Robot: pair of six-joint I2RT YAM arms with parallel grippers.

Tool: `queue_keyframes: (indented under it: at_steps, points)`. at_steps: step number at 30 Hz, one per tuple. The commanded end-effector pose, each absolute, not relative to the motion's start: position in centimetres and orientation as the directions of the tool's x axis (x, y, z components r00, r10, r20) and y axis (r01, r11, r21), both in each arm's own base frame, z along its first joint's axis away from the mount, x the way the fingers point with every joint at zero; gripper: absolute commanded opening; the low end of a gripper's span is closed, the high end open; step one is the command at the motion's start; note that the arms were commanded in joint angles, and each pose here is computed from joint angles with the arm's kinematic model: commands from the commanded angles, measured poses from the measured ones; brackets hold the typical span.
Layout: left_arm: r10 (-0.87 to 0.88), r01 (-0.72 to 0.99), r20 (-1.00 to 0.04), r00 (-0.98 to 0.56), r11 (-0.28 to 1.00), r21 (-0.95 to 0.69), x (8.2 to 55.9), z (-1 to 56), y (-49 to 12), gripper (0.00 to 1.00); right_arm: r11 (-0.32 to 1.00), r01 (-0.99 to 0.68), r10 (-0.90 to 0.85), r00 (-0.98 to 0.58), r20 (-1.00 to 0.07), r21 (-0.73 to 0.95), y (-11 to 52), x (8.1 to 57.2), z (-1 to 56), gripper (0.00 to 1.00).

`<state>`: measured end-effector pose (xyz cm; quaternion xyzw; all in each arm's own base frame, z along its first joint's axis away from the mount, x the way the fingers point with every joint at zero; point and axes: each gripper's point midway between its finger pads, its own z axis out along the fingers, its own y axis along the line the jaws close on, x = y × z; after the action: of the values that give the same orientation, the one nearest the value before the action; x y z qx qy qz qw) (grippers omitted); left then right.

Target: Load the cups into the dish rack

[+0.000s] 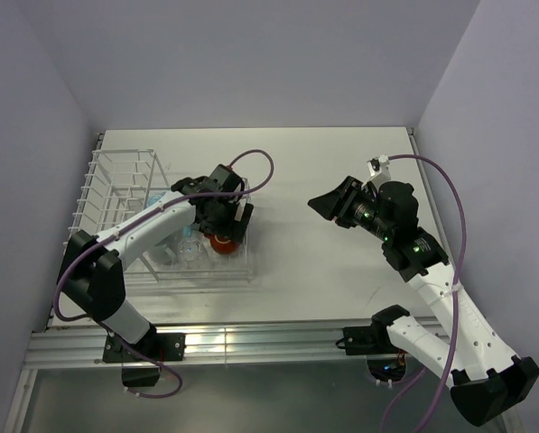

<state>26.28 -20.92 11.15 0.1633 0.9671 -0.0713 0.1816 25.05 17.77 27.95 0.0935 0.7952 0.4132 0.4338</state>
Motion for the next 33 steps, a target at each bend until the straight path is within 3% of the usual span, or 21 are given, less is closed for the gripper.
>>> queue_keyframes:
  at_steps: [1, 14, 21, 27, 29, 30, 33]
  points:
    - [0.258, 0.352, -0.467, -0.846, 0.927, -0.125, 27.1, 14.4, -22.5, 0.98, 0.641, -0.238, 0.513, -0.574, -0.638, 0.729, 17.5, 25.3, 29.0, 0.52]
    - [0.219, 0.319, -0.537, -0.815, 0.943, -0.100, 27.6, 19.0, -21.6, 0.97, 0.652, -0.238, 0.505, -0.573, -0.646, 0.720, 17.5, 25.5, 29.0, 0.52]
    - [0.113, 0.303, -0.712, -0.693, 0.942, -0.146, 27.6, 27.7, -20.9, 0.99, 0.673, -0.260, 0.500, -0.529, -0.686, 0.692, 16.8, 25.2, 30.5, 0.55]
    - [-0.005, 0.354, -0.838, -0.546, 0.905, -0.236, 26.0, 34.0, -20.0, 0.99, 0.727, -0.278, 0.486, -0.436, -0.757, 0.627, 14.7, 23.9, 32.9, 0.69]
    - [-0.039, 0.373, -0.865, -0.501, 0.891, -0.256, 25.5, 35.5, -19.8, 0.99, 0.743, -0.286, 0.496, -0.372, -0.784, 0.605, 13.5, 23.0, 34.2, 0.84]
    - [-0.048, 0.381, -0.870, -0.490, 0.886, -0.264, 25.4, 35.9, -19.7, 0.99, 0.756, -0.265, 0.507, -0.342, -0.791, 0.599, 12.7, 22.9, 34.4, 0.99]
    - [-0.076, 0.411, -0.884, -0.460, 0.865, -0.288, 24.9, 37.3, -19.9, 0.99, 0.760, -0.274, 0.525, -0.274, -0.806, 0.589, 11.5, 21.8, 35.6, 1.00]
